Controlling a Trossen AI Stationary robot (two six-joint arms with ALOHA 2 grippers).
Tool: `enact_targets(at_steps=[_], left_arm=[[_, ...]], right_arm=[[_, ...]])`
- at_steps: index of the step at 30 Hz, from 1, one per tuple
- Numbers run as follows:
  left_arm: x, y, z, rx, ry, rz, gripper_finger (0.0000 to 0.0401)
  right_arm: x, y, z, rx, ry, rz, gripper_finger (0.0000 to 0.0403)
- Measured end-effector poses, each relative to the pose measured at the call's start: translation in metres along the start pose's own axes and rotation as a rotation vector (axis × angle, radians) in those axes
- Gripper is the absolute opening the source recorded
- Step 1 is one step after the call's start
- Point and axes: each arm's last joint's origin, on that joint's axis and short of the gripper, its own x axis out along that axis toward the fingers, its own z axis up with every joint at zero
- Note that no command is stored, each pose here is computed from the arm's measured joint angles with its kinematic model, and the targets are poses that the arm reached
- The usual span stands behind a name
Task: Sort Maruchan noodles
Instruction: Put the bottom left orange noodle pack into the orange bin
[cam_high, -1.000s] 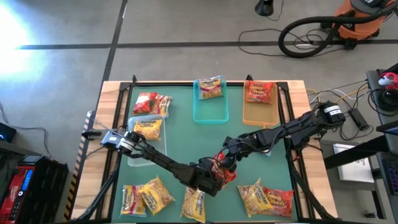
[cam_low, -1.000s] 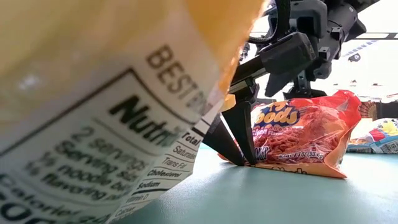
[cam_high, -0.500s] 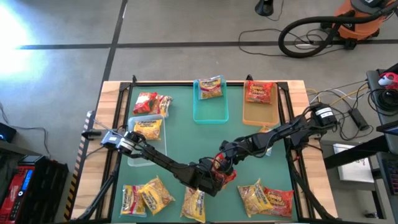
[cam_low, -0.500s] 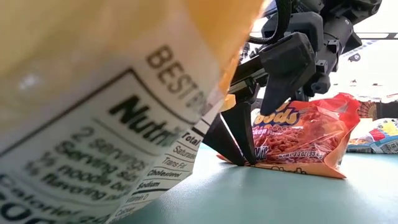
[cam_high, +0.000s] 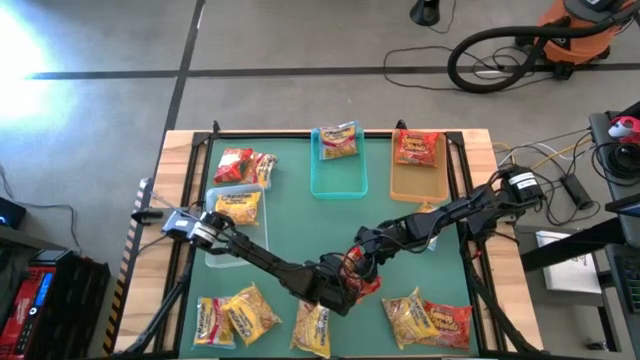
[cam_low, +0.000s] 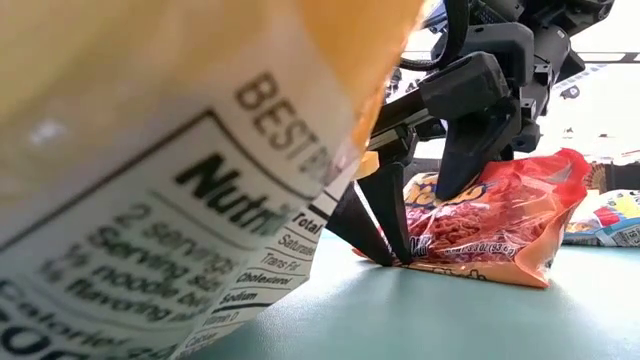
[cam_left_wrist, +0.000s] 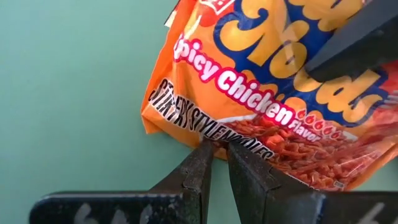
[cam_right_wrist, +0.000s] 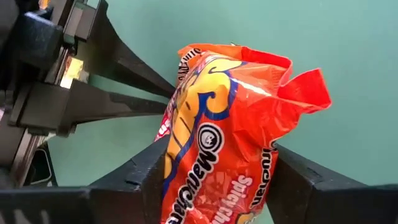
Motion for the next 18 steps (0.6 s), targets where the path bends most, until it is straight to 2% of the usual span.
enact_targets(at_steps=[6, 18], left_arm=[[-0.005, 0.003, -0.003, -0.001, -0.195, 0.032, 0.0039], [-0.02, 0.006, 0.002, 0.009, -0.252, 0.069, 0.0039]], right_arm=[[-0.004, 0.001, 0.001, -0.015, 0.0, 0.008, 0.0166], [-0.018, 0.0, 0.004, -0.05, 0.005, 0.005, 0.0124]])
